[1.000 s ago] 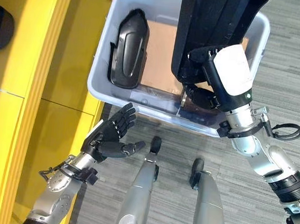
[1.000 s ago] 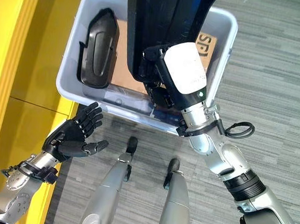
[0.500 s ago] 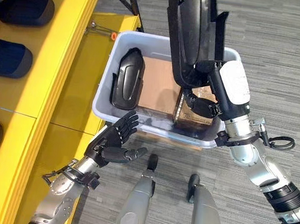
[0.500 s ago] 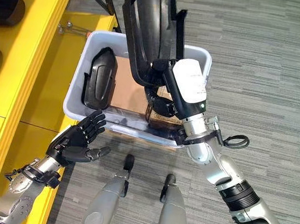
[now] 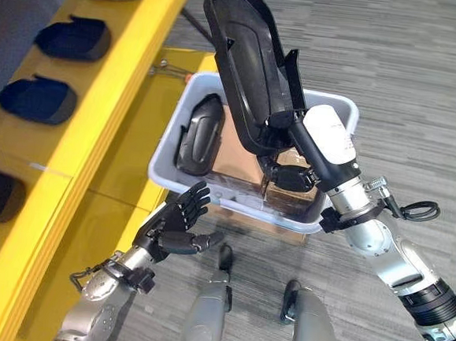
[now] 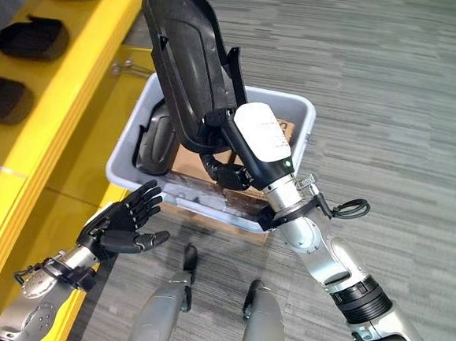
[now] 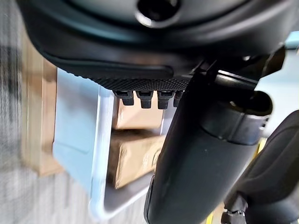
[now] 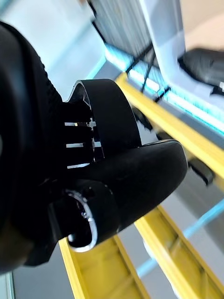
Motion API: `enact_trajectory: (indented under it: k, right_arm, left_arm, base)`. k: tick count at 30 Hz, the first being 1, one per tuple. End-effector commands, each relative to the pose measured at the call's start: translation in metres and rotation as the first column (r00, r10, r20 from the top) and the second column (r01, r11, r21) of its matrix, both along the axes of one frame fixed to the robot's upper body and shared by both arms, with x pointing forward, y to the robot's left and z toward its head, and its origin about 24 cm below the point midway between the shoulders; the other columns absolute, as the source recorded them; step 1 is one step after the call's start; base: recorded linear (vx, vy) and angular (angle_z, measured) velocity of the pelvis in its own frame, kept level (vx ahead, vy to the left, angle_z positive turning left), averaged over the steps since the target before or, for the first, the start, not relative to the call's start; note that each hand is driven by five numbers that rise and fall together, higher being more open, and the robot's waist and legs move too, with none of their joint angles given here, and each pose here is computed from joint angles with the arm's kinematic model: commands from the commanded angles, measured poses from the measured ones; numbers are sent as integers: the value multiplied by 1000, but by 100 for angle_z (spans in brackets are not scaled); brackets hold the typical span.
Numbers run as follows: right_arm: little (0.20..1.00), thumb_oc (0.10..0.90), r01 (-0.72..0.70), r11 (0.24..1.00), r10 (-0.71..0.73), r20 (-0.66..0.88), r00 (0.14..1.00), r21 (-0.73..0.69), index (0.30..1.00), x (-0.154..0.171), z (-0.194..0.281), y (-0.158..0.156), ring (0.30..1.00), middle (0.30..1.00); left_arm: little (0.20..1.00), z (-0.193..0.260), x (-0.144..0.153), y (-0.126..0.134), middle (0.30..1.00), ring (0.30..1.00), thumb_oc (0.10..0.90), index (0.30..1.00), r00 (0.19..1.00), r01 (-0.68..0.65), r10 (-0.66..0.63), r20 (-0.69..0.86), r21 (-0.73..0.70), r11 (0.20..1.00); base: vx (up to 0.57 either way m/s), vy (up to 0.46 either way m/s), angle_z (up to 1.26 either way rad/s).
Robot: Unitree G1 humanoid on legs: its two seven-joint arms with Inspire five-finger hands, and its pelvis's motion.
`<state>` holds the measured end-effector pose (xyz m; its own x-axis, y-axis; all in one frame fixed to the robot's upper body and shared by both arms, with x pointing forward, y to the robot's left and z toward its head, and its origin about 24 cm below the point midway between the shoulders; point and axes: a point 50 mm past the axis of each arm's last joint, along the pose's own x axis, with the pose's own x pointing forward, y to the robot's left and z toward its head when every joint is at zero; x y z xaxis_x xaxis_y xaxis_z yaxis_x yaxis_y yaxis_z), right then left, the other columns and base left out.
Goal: Move parts from the plastic box to the shelf.
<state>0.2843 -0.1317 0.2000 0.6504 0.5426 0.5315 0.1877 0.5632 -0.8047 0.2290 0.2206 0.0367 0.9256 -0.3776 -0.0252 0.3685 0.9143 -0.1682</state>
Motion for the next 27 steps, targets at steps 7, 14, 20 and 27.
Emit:
enact_trajectory:
  k: [7, 14, 20, 27]
  right_arm:
    - [300, 400, -221, 949, 157, 272, 949, 226, 300, -28, 46, 17, 300, 300]
    - [300, 400, -188, 948, 86, 363, 928, 257, 300, -34, 43, 11, 300, 300]
    - [300, 400, -129, 950, 20, 358, 933, 284, 300, -32, 45, -2, 300, 300]
    - [300, 400, -81, 929, -20, 268, 963, 360, 300, -31, 30, -9, 300, 300]
  left_arm:
    - [1000, 13, -10, -15, 1000, 1000, 900, 1000, 991, 28, -27, 133, -7, 1000]
    - [1000, 36, 1, -33, 1000, 1000, 900, 1000, 967, 77, -77, 243, 9, 997]
    - [1000, 55, -2, -42, 1000, 1000, 900, 1000, 937, 149, -159, 312, 56, 987]
    - [1000, 59, -5, -38, 1000, 1000, 900, 1000, 933, 190, -216, 289, 118, 975]
  base:
    - [-124, 170, 47]
    - [-187, 334, 52]
    - [-183, 444, 52]
    - [-132, 170, 28]
